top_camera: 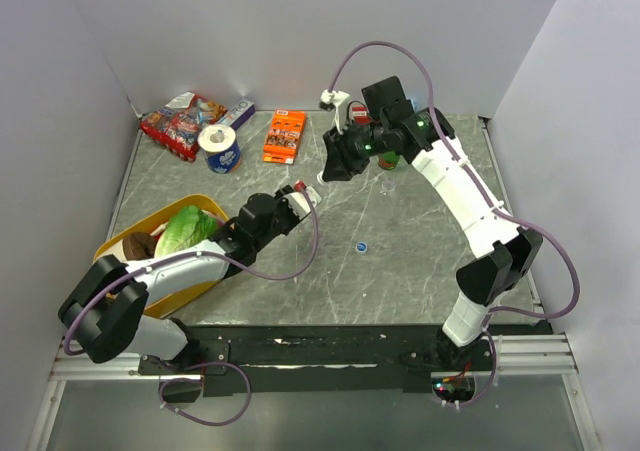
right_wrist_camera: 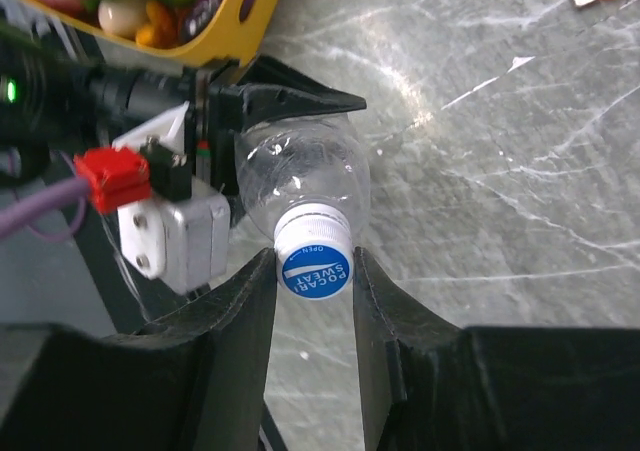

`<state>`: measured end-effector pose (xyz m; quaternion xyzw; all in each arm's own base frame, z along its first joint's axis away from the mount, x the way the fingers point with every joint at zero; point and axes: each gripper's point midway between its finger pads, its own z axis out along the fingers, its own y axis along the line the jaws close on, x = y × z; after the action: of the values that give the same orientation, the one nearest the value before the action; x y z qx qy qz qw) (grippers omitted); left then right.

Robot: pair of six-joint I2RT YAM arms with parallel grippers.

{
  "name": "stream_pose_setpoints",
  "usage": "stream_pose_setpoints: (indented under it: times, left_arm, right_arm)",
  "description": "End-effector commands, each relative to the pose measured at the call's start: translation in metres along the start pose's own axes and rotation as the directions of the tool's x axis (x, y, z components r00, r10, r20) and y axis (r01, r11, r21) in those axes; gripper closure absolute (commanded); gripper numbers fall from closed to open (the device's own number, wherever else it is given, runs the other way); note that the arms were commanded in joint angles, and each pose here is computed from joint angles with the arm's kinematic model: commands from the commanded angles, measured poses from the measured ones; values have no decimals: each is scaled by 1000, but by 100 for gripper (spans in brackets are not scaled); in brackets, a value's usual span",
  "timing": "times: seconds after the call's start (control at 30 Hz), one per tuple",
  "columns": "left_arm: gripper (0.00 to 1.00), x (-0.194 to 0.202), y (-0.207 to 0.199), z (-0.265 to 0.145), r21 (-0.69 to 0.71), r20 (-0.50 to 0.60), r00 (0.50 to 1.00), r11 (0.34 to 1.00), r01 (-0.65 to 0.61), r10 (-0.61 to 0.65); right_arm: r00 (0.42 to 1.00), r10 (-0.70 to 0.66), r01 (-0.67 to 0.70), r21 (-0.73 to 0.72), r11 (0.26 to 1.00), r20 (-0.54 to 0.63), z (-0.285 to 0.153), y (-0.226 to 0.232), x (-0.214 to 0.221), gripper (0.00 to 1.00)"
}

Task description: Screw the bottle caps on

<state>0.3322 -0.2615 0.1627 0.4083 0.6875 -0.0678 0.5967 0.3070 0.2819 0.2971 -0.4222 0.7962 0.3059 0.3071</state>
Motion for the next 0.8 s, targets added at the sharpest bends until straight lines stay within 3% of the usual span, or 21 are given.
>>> stream_pose_setpoints:
  times: [0.0,0.27,0.53,0.6,0.7,0.73,0.77]
  left_arm:
    - [99,-105,34,-6,-173,335,942,982,72,-11]
    - [99,-87,39,0,-233,258,966,969,87,-24]
    - [99,-73,39,3,-251,193,979,962,110,-62]
    - [99,-68,36,3,-235,178,982,967,102,-60]
    - [99,-56,22,4,-154,152,988,986,57,-33]
    - [99,-48,16,4,-118,131,991,992,39,-23]
    - [99,-38,14,4,-96,110,994,995,28,-17]
  right_arm:
    - [981,191,-192,-207,959,-22,24,41,-7,100]
    - [942,336,-337,-108,935,-25,22,18,-8,100]
    - [933,359,-359,-26,933,-23,20,7,-4,98]
    - [941,338,-338,-22,941,10,11,5,-15,88]
    - [952,289,-291,10,957,104,-22,-6,-44,57]
    - [956,259,-268,55,962,139,-38,-18,-51,40]
    - [957,237,-252,74,965,166,-50,-22,-58,33]
